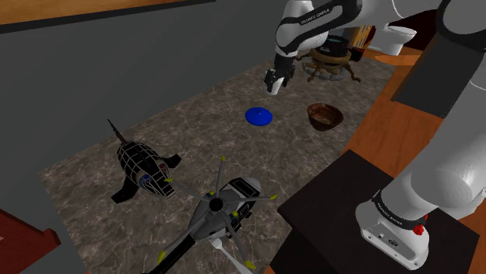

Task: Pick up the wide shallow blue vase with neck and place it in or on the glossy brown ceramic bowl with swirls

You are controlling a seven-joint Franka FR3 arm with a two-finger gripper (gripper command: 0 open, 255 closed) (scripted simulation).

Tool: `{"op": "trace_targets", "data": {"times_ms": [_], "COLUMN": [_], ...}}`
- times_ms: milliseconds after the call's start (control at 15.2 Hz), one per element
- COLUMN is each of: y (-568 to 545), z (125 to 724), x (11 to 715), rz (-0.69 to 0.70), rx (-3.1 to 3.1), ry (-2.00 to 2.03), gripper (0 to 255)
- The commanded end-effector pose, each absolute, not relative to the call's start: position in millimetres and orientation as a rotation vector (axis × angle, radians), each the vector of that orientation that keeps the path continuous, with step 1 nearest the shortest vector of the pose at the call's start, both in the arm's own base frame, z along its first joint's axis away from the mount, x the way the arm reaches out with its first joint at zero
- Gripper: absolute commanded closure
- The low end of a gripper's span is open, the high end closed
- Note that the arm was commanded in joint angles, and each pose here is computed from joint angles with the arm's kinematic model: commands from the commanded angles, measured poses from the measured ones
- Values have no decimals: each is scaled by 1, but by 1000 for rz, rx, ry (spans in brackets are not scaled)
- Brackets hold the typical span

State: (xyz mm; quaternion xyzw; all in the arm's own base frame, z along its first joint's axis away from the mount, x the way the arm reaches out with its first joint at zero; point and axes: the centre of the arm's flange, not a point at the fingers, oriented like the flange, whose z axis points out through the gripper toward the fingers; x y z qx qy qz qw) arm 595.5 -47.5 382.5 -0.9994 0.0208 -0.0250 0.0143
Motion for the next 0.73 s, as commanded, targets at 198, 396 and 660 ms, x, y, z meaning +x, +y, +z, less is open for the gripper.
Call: {"op": "trace_targets", "data": {"times_ms": [198, 396, 660], "y": [-54, -56, -59], "z": [327, 294, 252], "x": [641, 666, 698], "rz": [-28, 2, 39], "rx": [-3100, -3093, -3083], "ry": [52, 44, 34], "gripper": [0, 0, 0]}}
